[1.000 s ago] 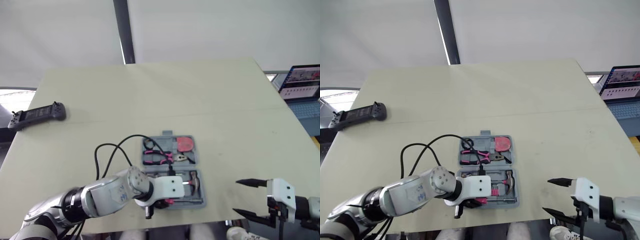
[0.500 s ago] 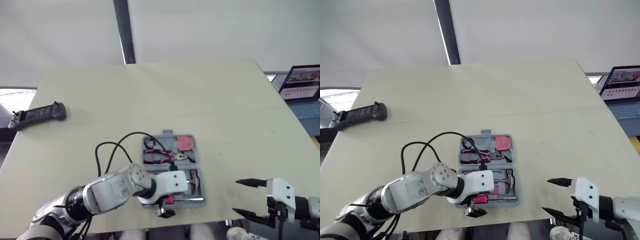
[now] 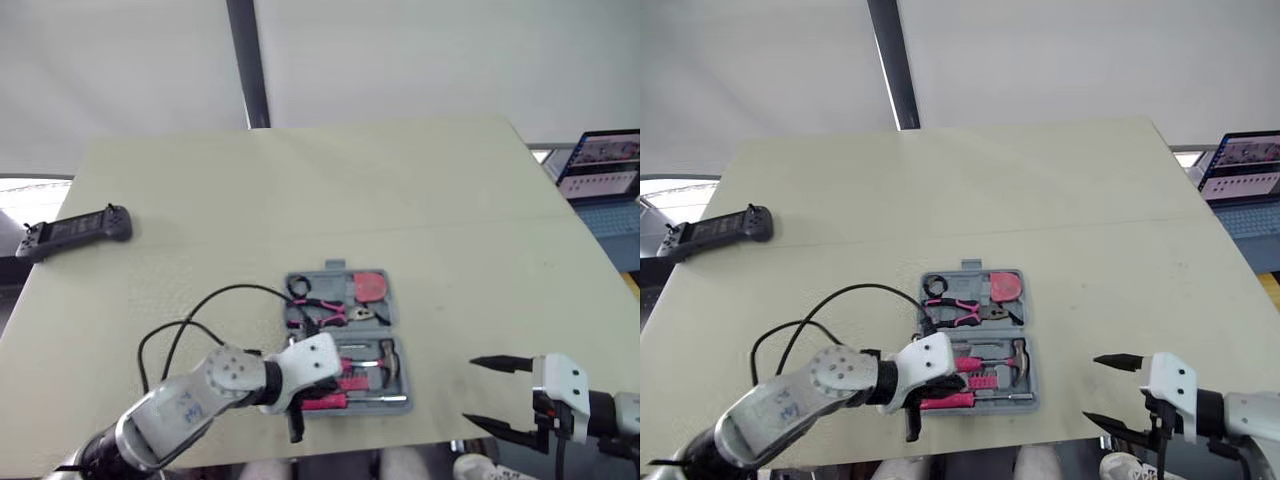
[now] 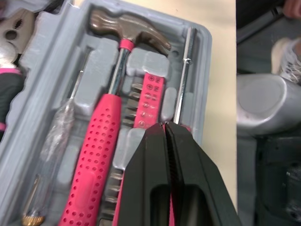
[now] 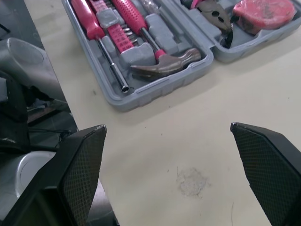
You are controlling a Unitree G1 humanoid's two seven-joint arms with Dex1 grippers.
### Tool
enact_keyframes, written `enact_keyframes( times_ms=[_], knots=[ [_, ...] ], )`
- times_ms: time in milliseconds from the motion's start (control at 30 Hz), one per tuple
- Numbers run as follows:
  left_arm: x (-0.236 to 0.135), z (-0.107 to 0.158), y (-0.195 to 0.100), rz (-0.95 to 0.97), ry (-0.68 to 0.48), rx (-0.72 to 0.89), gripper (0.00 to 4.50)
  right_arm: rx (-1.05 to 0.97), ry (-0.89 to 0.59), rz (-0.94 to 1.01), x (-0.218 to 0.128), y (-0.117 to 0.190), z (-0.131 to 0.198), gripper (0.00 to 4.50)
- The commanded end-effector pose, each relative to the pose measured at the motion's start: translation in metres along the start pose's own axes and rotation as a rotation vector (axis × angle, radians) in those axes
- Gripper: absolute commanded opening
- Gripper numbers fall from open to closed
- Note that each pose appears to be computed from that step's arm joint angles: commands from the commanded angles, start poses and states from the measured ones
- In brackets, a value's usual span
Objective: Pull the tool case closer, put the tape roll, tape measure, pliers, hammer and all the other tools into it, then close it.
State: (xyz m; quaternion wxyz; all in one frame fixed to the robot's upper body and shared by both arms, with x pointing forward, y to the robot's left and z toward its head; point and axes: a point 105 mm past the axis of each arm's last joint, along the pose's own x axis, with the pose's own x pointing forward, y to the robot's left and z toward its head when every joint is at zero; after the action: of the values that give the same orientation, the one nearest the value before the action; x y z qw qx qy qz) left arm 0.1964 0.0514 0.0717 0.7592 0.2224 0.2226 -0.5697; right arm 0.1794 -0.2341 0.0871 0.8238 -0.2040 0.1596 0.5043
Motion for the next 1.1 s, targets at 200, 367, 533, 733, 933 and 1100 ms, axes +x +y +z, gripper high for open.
enact_keyframes(
  times_ms=[200, 367, 533, 733, 933, 1100],
  knots=[
    [0.004, -0.008, -0.007, -0.003, -0.130, 0.072, 0.08, -0.021, -0.019, -0.018, -0.001, 0.001, 0.009, 4.50],
    [0.011, -0.019, -0.009, -0.010, -0.105, 0.089, 0.08, -0.020, -0.014, -0.027, -0.003, 0.001, 0.009, 4.50],
    [0.011, -0.028, -0.008, -0.007, -0.071, 0.092, 0.08, -0.017, -0.010, -0.035, -0.005, 0.001, 0.008, 4.50],
    [0.010, -0.035, -0.006, -0.014, -0.040, 0.100, 0.08, -0.018, -0.011, -0.044, -0.004, 0.000, 0.008, 4.50],
    [0.012, -0.044, -0.008, -0.021, -0.003, 0.088, 0.08, -0.017, -0.012, -0.051, -0.004, 0.000, 0.008, 4.50],
    [0.012, -0.052, -0.009, -0.025, 0.024, 0.063, 0.08, -0.018, -0.011, -0.054, -0.004, -0.001, 0.008, 4.50]
  ],
)
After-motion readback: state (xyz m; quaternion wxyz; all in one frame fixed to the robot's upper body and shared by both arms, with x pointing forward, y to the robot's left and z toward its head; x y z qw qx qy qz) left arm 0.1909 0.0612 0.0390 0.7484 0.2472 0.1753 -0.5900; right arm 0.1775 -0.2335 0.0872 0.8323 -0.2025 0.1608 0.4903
